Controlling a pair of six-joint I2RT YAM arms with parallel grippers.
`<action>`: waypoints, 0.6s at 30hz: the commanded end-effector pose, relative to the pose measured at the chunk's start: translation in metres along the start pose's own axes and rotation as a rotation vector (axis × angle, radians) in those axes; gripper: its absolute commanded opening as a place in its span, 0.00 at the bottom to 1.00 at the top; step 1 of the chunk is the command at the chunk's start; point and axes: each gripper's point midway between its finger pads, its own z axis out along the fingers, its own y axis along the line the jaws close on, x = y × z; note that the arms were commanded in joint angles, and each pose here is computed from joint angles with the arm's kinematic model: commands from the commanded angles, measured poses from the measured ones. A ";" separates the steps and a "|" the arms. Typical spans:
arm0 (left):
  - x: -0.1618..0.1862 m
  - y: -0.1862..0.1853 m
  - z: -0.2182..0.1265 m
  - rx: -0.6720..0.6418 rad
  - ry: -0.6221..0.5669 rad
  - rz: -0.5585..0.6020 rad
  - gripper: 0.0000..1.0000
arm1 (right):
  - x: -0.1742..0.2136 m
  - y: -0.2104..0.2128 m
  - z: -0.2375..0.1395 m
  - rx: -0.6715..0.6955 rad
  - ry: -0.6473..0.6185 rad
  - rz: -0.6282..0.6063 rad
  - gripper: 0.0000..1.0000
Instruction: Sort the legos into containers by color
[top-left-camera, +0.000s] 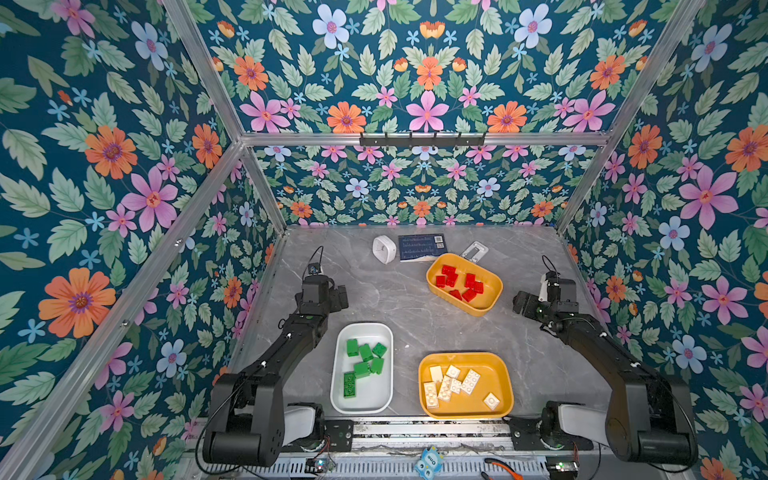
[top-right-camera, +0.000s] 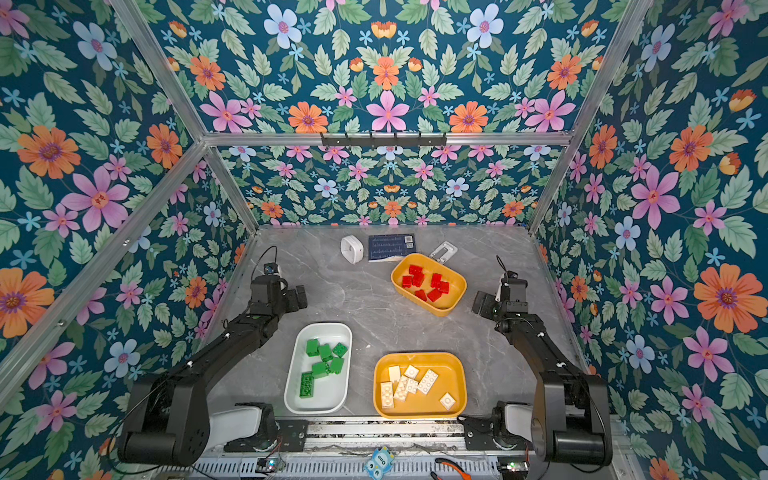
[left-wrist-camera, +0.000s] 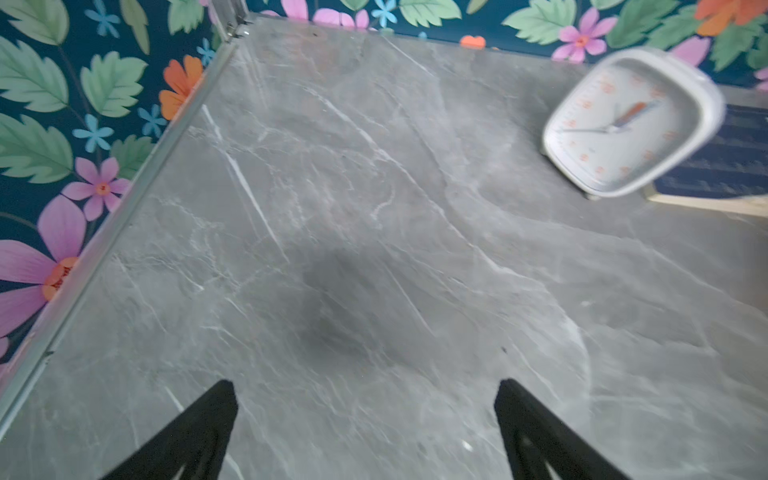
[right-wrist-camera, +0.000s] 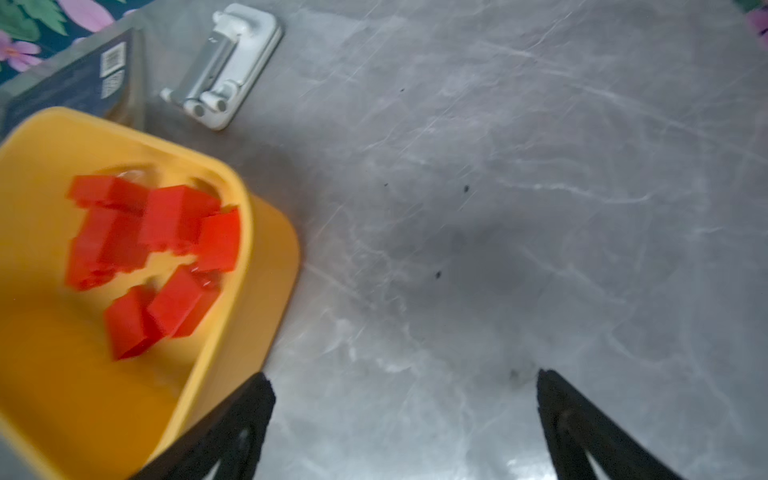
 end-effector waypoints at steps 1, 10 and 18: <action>-0.029 0.004 0.007 -0.014 -0.197 0.055 1.00 | -0.039 -0.003 0.008 0.026 -0.211 -0.089 0.99; -0.020 0.007 0.024 -0.031 -0.333 0.075 1.00 | -0.040 0.015 0.024 -0.089 -0.295 -0.154 0.99; -0.020 0.028 0.026 -0.117 -0.387 0.029 1.00 | -0.033 0.022 0.015 -0.148 -0.367 -0.190 0.99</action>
